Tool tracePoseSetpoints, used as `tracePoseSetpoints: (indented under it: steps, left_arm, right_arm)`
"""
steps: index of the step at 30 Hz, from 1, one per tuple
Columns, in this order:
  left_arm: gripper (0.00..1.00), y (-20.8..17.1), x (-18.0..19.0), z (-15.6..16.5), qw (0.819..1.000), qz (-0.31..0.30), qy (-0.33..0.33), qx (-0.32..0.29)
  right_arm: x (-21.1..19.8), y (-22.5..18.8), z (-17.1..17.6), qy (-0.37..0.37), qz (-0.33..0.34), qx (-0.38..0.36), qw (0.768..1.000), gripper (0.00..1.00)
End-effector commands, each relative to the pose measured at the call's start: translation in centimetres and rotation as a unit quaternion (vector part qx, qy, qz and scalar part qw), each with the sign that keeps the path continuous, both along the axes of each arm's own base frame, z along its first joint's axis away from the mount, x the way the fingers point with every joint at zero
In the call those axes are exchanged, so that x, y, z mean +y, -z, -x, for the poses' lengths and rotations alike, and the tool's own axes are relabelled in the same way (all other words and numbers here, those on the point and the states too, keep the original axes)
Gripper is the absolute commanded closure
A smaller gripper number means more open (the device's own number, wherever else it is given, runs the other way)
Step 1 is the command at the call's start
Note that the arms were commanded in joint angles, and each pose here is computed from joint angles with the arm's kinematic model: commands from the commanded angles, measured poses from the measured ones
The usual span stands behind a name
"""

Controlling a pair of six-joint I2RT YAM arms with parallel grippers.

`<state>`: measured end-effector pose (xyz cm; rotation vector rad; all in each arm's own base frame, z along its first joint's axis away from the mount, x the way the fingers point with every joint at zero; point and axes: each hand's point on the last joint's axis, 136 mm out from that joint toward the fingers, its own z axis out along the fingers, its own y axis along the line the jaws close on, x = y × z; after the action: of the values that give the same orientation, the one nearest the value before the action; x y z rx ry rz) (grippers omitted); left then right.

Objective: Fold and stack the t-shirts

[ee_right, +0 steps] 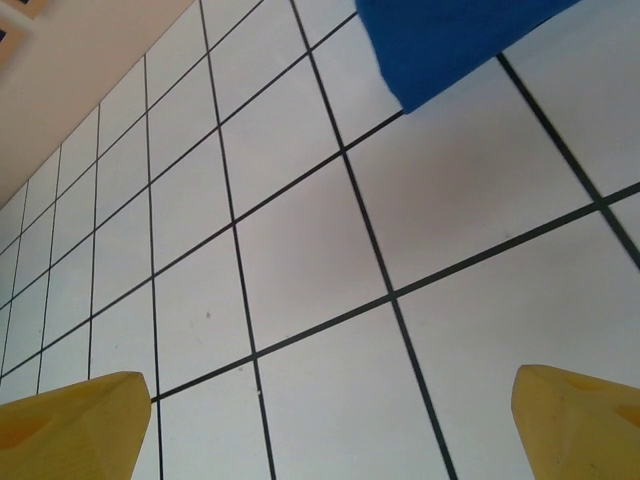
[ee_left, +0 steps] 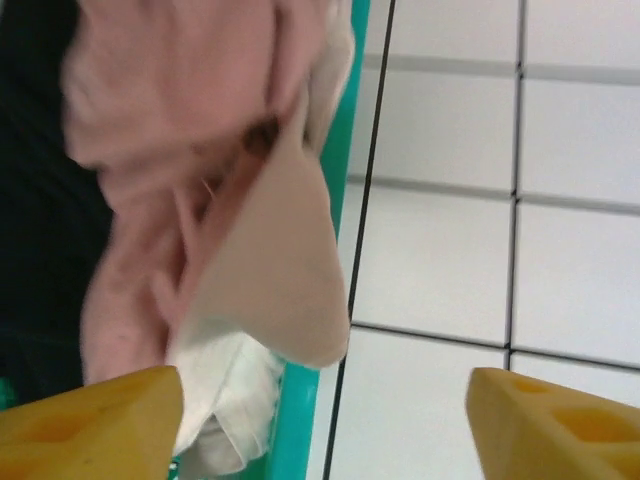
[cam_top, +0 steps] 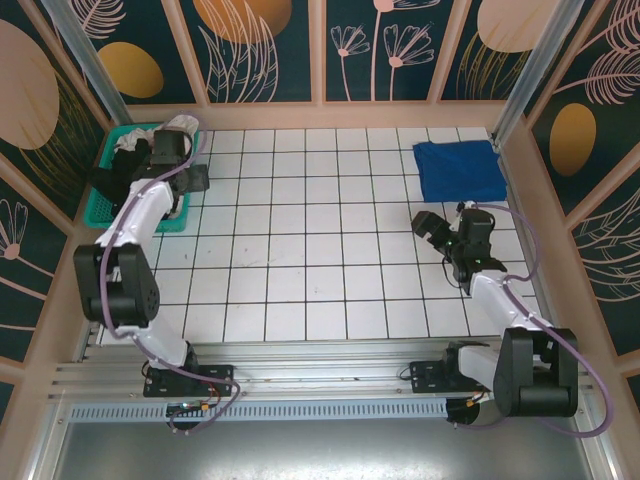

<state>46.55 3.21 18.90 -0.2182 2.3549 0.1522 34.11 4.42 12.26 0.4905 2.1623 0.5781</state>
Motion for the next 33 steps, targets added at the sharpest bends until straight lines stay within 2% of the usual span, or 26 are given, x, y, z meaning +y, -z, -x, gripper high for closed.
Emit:
tracePoseSetpoints:
  steps: [1,5,9,13,16,19,22,23,24,26,29,31,33]
  left_arm:
    - [0.16,-1.8,1.6,-1.5,0.997,0.014,-0.060,-0.042]
    - [0.20,1.0,2.4,-4.8,0.997,0.026,-0.079,0.000]
    - [0.22,1.7,3.8,-7.4,0.994,0.022,-0.107,-0.001]
    - [0.33,1.2,5.0,-10.0,0.992,0.036,-0.118,-0.012]
    - [0.49,0.8,5.6,-11.0,0.992,0.033,-0.122,-0.016]
    - [0.55,-0.1,5.7,-11.4,0.992,0.031,-0.122,-0.027]
    - [0.52,-0.4,6.2,-11.5,0.991,0.019,-0.130,-0.030]
    - [0.47,-0.3,6.4,-11.5,0.991,0.016,-0.133,-0.027]
    - [0.37,0.2,6.4,-11.6,0.991,0.015,-0.132,-0.020]
    - [0.35,1.1,6.2,-12.0,0.992,0.021,-0.121,-0.005]
    - [0.47,2.1,6.3,-12.2,0.992,0.025,-0.119,0.011]
    - [0.72,1.3,6.2,-12.3,0.993,0.026,-0.119,0.005]
    - [0.87,-0.7,6.1,-12.3,0.993,0.029,-0.114,-0.011]
  right_arm:
    - [0.6,-1.3,-0.9,-0.009,0.022,-0.017,1.000,0.08]
    - [1.5,-0.7,-1.2,-0.022,0.023,-0.011,0.999,0.08]
    - [2.4,-0.9,-1.2,-0.039,0.021,-0.018,0.999,0.10]
    - [2.7,-0.6,-0.9,-0.048,0.027,-0.017,0.998,0.12]
    - [2.8,-0.4,-0.5,-0.049,0.025,-0.019,0.998,0.14]
    - [2.9,-0.3,-0.2,-0.051,0.020,-0.021,0.998,0.15]
    - [3.0,-0.1,-0.1,-0.053,0.019,-0.021,0.998,0.15]
    - [3.1,-0.1,-0.1,-0.055,0.019,-0.020,0.998,0.15]
    - [3.2,-0.2,-0.1,-0.056,0.018,-0.021,0.998,0.15]
    - [3.2,-0.2,-0.1,-0.058,0.017,-0.022,0.998,0.15]
    - [3.5,-0.8,-0.3,-0.067,0.019,-0.026,0.997,0.16]
    - [3.6,-1.5,-0.4,-0.069,0.025,-0.030,0.997,0.16]
    - [3.7,-2.3,-0.5,-0.071,0.028,-0.039,0.996,0.17]
